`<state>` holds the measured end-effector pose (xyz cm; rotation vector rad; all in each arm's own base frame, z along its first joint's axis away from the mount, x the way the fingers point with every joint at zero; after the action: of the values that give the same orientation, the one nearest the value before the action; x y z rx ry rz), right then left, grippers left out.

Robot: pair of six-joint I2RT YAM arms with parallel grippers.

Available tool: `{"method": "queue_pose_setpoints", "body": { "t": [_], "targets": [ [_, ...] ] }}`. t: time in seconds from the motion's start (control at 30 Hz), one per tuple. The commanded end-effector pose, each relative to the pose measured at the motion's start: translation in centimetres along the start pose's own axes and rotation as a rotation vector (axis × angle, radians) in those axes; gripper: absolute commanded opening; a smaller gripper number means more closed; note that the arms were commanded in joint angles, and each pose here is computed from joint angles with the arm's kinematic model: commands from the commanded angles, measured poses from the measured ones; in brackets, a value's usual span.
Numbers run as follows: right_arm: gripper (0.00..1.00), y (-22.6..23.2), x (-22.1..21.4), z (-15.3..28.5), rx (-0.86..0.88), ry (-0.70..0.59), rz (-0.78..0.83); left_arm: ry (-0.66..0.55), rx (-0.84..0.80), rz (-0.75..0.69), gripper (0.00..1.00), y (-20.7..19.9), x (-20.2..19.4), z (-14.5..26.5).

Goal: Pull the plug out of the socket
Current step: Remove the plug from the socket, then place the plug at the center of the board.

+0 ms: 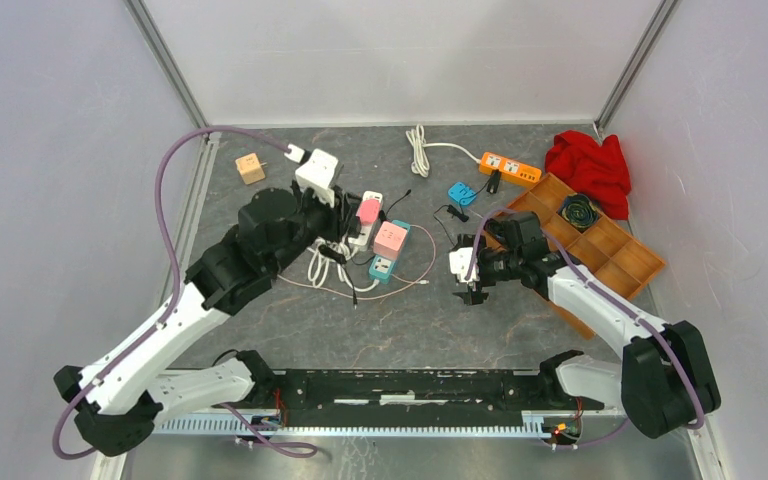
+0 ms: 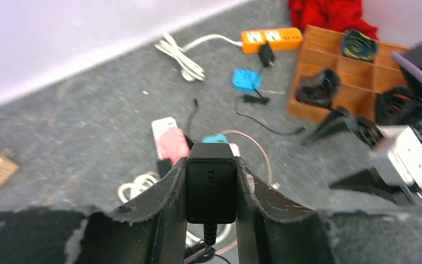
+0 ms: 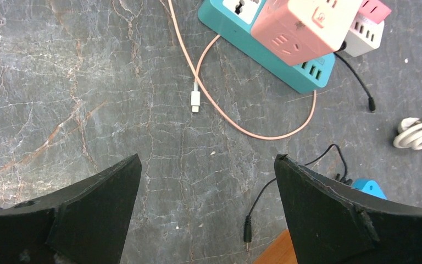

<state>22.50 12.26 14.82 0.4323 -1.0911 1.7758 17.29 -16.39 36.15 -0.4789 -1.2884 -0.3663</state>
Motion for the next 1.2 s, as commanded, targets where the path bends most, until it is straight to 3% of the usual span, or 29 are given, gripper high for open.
{"method": "queue_pose_setpoints", "body": {
  "t": [0.0,0.3,0.57,0.8,1.17],
  "targets": [
    [0.98,-1.1,0.0,-0.1,-0.005,-0.007,0.017,-0.144,0.135,-0.094,0.02,2.7,5.6,-0.8],
    [0.98,-1.2,0.3,0.3,-0.015,0.004,0.057,-0.062,0.184,0.009,0.02,11.4,7.0,-7.8],
    [0.98,-1.1,0.1,0.1,0.032,-0.002,0.051,-0.056,0.336,0.11,0.02,19.2,6.7,-14.5],
    [0.98,-1.0,0.0,-0.1,0.055,-0.003,0.046,0.015,0.43,0.106,0.02,25.8,2.4,-19.3],
    [0.98,-0.8,-0.4,-0.4,0.077,0.008,0.032,0.202,0.425,0.289,0.02,34.8,-6.4,-24.9]
  ]
}}
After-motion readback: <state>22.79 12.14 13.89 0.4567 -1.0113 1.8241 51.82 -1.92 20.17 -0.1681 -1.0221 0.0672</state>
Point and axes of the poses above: each gripper's point midway between its finger pads, its own z axis back along the fingers, its own y axis along the line the jaws close on, x = y × z, the point moved 9 cm from there along z, back along the fingers, and after that the axes turned 6 degrees about z, right-handed, at the moved point
